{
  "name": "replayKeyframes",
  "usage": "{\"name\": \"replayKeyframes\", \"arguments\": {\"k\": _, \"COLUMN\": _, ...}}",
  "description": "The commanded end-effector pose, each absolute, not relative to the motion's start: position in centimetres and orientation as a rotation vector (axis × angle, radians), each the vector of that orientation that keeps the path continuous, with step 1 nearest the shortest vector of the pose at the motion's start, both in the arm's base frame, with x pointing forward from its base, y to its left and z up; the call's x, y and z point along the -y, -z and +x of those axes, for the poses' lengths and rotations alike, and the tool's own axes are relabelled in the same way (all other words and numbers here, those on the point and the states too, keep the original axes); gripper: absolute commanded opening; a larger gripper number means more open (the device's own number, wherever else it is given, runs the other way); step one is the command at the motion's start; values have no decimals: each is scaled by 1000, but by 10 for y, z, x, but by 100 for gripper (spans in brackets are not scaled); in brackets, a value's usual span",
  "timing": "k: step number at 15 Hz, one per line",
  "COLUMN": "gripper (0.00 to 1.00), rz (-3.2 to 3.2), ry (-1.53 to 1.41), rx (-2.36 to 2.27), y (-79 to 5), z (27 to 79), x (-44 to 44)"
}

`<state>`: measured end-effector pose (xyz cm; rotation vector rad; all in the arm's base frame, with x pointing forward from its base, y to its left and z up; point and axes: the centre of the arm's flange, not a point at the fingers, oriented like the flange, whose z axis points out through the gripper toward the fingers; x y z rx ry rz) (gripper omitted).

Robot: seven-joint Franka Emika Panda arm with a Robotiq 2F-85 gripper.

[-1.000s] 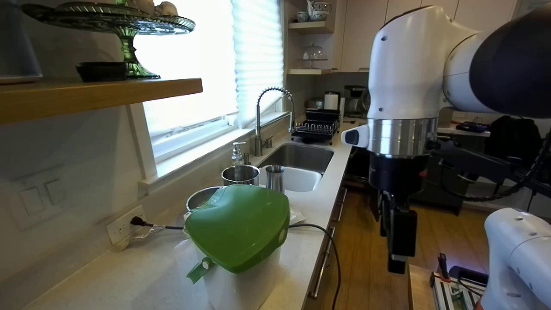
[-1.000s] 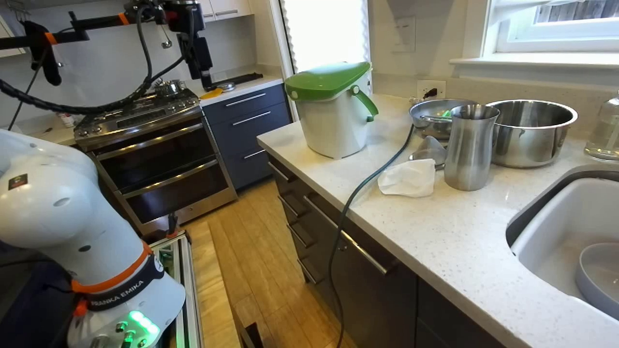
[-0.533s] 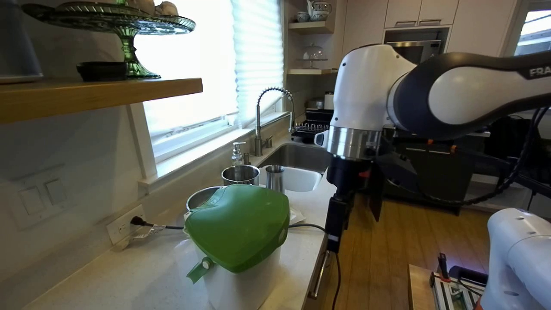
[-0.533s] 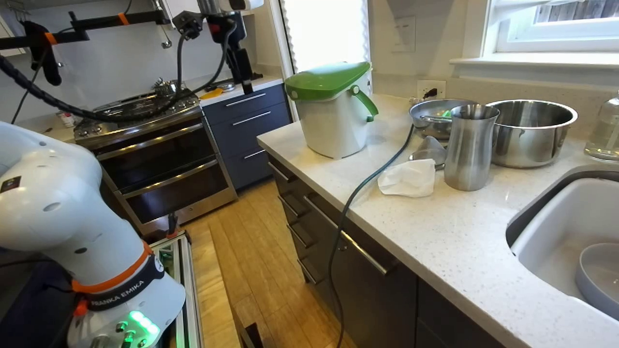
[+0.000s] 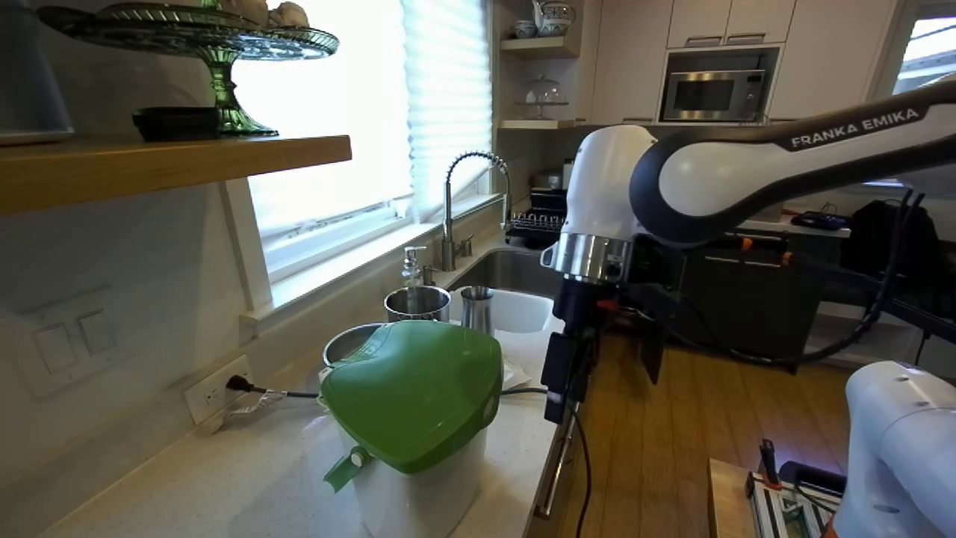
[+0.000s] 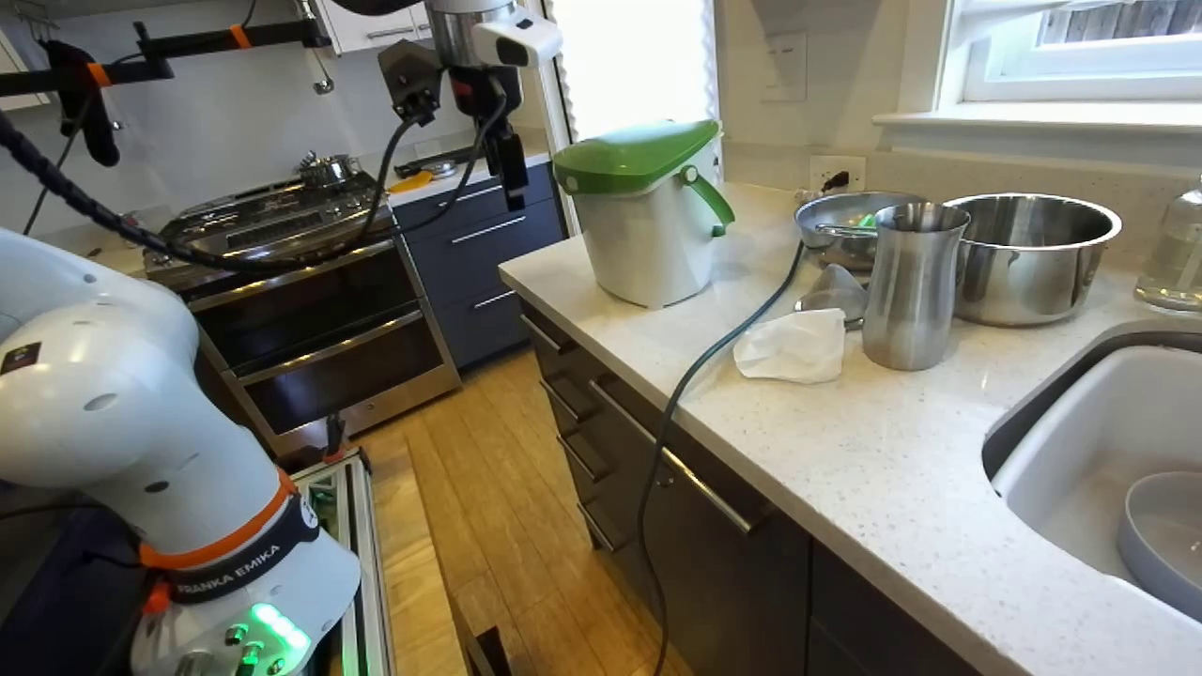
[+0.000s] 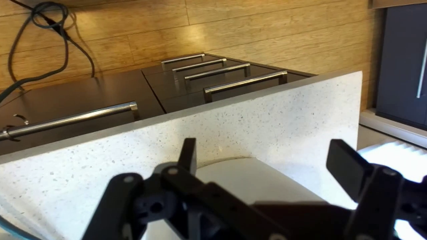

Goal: Open the lid on the bin and put a paper towel into it

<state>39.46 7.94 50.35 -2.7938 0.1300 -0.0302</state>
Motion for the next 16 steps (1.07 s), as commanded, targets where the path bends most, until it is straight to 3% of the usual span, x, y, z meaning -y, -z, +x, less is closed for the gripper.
{"name": "replayKeyframes", "arguments": {"k": 1, "gripper": 100, "rz": -2654, "ry": 76, "rx": -107, "y": -485, "z": 390, "x": -60}}
{"name": "replayKeyframes", "arguments": {"k": 16, "gripper": 100, "rz": -2423, "ry": 210, "rx": -132, "y": -469, "z": 410, "x": -47}}
